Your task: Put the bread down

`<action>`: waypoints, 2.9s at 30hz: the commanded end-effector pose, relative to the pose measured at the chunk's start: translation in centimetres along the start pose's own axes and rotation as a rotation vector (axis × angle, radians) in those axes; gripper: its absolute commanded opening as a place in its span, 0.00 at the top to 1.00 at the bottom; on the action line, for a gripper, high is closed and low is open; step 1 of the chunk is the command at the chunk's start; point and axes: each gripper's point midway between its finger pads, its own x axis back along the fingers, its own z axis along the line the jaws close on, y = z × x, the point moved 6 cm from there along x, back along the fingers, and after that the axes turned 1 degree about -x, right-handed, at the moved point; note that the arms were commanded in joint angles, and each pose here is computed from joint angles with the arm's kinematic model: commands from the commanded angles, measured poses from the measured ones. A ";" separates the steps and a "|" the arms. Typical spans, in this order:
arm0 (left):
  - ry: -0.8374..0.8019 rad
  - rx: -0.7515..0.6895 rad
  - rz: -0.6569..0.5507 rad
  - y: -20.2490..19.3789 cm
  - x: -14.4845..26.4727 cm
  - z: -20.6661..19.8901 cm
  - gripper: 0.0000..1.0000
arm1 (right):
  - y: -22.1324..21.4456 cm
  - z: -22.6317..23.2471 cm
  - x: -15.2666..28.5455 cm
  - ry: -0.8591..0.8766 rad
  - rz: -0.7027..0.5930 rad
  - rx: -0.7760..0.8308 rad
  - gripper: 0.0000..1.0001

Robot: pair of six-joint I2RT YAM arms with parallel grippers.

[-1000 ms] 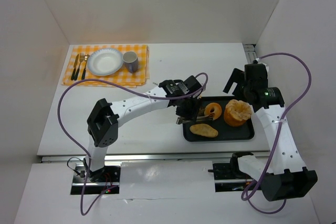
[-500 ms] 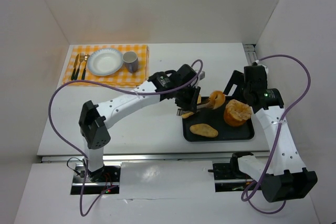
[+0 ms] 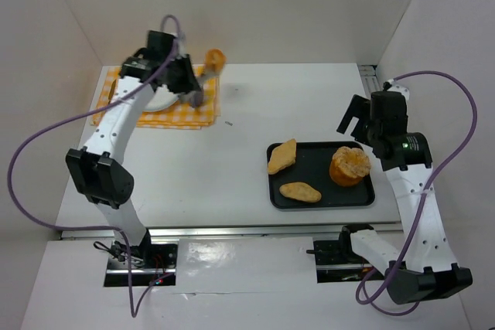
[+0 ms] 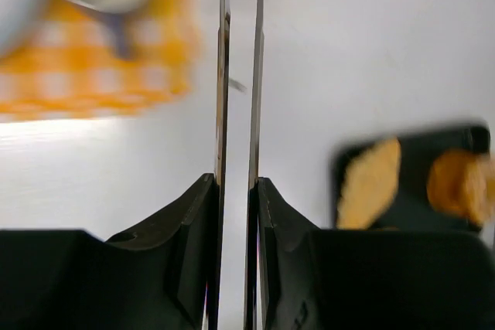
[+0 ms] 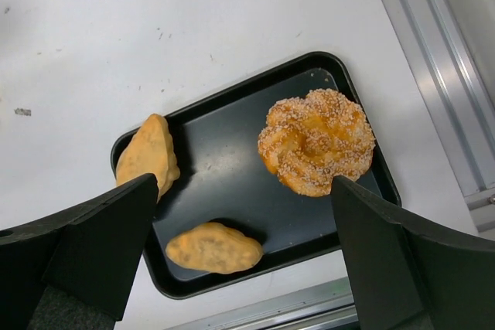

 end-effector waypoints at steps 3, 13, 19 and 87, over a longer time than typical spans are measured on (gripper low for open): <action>0.095 0.165 -0.259 7.2 5.9 9.1 0.88 | 0.6 0.1 0.7 0.030 -0.046 0.006 0.00; 0.186 0.373 -0.207 7.5 -0.1 18.5 0.83 | -1.1 0.2 -0.6 0.051 -0.013 -0.016 0.00; 0.276 0.394 -0.133 5.5 -2.9 20.8 0.81 | -1.2 -0.2 -0.9 0.018 -0.019 -0.014 0.00; -0.010 -0.516 0.112 -21.1 1.6 -15.9 0.37 | 3.2 0.6 2.3 0.044 -0.126 -0.019 0.00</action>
